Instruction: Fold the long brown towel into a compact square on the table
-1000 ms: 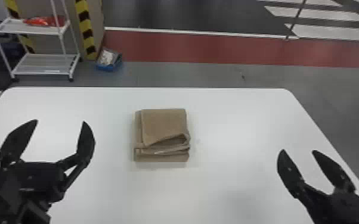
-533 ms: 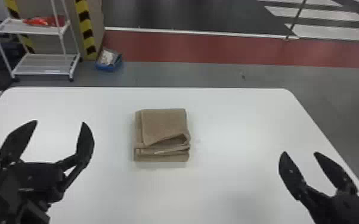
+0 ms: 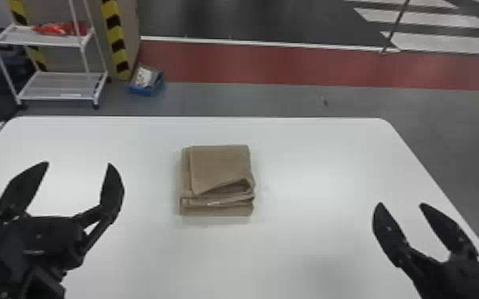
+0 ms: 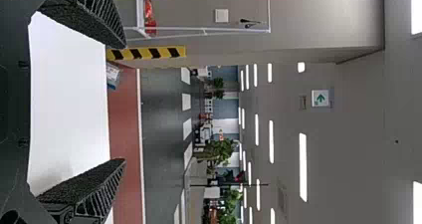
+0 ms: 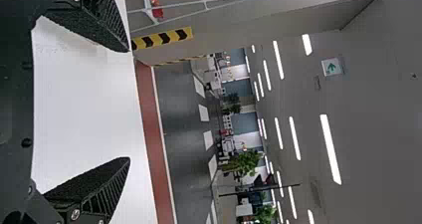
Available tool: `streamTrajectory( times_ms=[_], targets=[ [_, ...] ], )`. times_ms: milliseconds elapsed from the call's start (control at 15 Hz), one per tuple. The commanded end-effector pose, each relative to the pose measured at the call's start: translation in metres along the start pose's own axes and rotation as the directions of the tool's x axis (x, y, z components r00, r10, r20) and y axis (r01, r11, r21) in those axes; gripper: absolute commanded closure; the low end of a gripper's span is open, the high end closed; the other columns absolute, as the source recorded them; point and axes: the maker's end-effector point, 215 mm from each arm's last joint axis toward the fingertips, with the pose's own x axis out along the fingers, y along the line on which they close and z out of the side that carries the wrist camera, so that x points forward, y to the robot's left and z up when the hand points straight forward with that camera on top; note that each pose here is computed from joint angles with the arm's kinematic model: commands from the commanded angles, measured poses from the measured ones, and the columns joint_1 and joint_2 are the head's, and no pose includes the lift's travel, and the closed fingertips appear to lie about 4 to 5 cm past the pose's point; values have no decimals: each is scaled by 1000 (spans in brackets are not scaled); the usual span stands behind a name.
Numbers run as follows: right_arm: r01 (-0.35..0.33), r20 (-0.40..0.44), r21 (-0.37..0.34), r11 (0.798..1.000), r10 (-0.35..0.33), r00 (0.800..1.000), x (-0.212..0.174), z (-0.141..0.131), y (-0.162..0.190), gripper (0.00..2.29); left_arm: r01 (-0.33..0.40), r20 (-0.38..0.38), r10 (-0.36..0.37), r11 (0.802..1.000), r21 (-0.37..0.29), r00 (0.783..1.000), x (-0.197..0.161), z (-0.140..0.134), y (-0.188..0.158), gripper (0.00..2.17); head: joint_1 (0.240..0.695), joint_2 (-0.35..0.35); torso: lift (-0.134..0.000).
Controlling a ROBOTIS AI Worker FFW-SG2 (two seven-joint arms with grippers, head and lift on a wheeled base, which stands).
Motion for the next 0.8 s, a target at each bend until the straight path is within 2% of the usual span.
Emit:
streamTrajectory(
  times_ms=[0, 733],
  targets=[
    [0, -2, -1, 1000, 0, 1000, 1, -1, -1, 113, -2, -4, 2, 1000, 0, 1000, 1, -2, 1, 83, 695, -113, -128],
    [4, -10, 5, 1000, -4, 1000, 4, -7, -4, 113, 1, -14, -1, 1000, 1, 1000, 3, -6, 0, 83, 695, -113, -128]
  ],
)
